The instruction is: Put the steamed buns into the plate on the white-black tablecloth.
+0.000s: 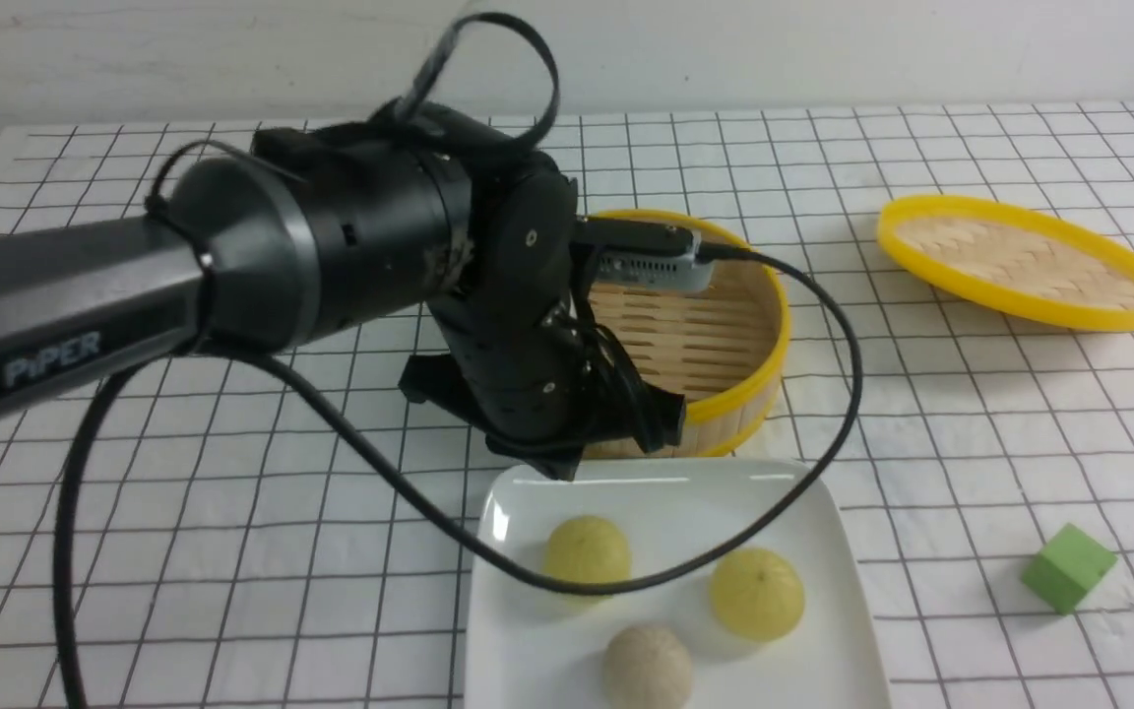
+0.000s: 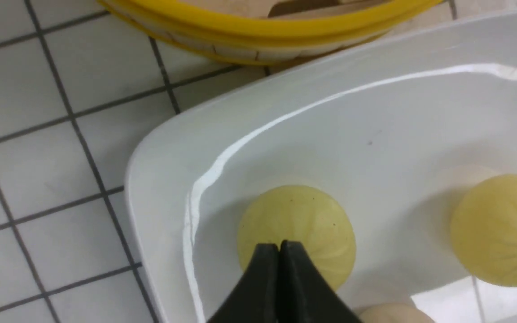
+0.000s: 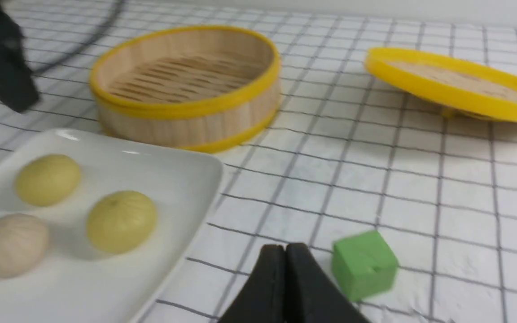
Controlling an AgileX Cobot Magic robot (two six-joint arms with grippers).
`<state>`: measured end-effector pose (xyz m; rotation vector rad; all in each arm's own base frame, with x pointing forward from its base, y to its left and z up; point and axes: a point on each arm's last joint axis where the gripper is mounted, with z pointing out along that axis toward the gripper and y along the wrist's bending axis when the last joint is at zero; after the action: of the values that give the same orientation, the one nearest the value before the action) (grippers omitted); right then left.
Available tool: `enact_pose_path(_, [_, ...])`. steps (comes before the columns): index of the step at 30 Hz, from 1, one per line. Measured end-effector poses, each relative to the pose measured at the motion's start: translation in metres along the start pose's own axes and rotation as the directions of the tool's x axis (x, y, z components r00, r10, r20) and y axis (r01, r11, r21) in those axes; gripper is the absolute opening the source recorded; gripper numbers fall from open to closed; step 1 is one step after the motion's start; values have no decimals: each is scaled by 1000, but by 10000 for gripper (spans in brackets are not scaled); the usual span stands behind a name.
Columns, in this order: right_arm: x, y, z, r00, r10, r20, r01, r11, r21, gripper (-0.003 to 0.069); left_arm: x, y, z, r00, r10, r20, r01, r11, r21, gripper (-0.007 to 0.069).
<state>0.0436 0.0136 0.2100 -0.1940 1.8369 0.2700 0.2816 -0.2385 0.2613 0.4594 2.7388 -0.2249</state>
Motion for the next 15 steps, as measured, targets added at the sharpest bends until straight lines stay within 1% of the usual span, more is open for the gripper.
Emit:
enact_pose_path(1, [3, -1, 1, 1000, 3, -6, -3, 1000, 15, 8, 0, 0, -3, 1000, 2, 3, -2, 1000, -2, 12])
enact_pose_path(2, [14, -5, 5, 999, 19, -35, -16, 997, 69, 9, 1, 2, -14, 1000, 6, 17, -6, 1000, -8, 14])
enact_pose_path(4, [24, -8, 9, 997, 38, -62, -30, 992, 121, 12, 2, 5, -30, 999, 5, 47, -5, 1000, -7, 18])
enact_pose_path(6, [34, -11, 13, 995, 59, -83, -44, 984, 171, 15, 4, 7, -53, 996, 4, 93, -5, 1000, 4, 19])
enact_pose_path(7, [35, -13, 13, 996, 59, -67, -45, 979, 197, 16, 6, 9, -66, 993, 8, 117, -9, 1000, 5, 20])
enact_pose_path(9, [35, -15, 14, 997, 66, -40, -55, 972, 228, 19, 13, 15, -94, 986, 19, 165, -19, 1000, 3, 20])
enact_pose_path(12, [35, -16, 14, 997, 74, -28, -65, 968, 243, 20, 32, 28, -136, 974, 32, 226, -28, 999, -19, 23])
enact_pose_path(15, [34, -16, 14, 997, 74, -25, -65, 968, 244, 25, 55, 43, -162, 962, 44, 271, -32, 998, -50, 27])
